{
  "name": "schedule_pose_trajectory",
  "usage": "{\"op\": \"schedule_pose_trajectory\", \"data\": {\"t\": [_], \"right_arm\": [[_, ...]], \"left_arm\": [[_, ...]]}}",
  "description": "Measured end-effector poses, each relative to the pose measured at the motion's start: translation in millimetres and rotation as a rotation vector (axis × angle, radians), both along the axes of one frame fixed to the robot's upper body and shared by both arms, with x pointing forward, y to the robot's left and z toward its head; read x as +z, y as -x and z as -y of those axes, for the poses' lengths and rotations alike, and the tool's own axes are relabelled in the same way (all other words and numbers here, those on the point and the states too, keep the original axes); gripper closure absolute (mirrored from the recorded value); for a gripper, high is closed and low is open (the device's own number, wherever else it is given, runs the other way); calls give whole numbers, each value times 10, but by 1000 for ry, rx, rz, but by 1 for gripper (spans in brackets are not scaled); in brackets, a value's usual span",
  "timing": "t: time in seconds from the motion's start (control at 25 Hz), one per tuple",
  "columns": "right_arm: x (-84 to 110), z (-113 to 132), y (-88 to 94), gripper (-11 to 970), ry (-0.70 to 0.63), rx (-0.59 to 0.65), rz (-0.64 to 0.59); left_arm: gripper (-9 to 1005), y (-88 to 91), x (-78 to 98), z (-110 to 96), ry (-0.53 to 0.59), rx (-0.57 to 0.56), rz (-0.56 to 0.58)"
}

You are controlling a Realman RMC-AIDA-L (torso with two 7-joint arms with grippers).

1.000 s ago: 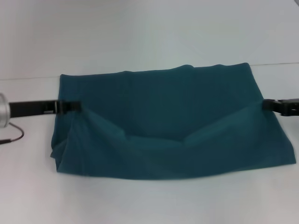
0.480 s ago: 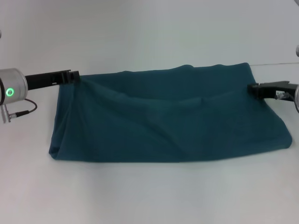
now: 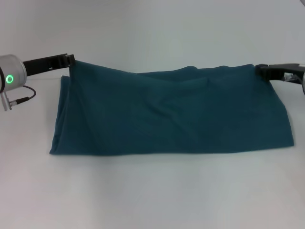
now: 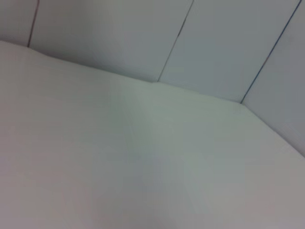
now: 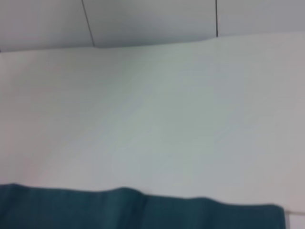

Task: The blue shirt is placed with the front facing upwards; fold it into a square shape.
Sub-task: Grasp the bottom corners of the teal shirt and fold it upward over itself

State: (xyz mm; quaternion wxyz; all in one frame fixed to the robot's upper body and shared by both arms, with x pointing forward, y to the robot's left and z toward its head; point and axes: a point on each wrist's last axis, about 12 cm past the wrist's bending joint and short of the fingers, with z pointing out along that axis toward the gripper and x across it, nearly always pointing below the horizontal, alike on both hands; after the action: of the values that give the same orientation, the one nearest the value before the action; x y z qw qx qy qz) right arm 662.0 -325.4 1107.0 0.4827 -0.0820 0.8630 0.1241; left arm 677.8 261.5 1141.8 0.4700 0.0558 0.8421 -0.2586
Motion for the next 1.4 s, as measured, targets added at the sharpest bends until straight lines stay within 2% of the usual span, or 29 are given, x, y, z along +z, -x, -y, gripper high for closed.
{"op": "schedule_pose_trajectory", "data": {"t": [0.48,0.8,1.2,1.4], "right_arm": [[236,0,-194,893,15,-27,63],[252,-40,-244,884,44,-30,75],[262,-72,-277,872,55,-38,92],[256,-116,-286,867,89,-29,143]], "left_arm": [[996,-177,163,61,-35,65,61],[997,-201,88,152,-48,77,64],[998,-201,66,158,-38,88,71],[997,-192,-7,158,-41,161,85]]}}
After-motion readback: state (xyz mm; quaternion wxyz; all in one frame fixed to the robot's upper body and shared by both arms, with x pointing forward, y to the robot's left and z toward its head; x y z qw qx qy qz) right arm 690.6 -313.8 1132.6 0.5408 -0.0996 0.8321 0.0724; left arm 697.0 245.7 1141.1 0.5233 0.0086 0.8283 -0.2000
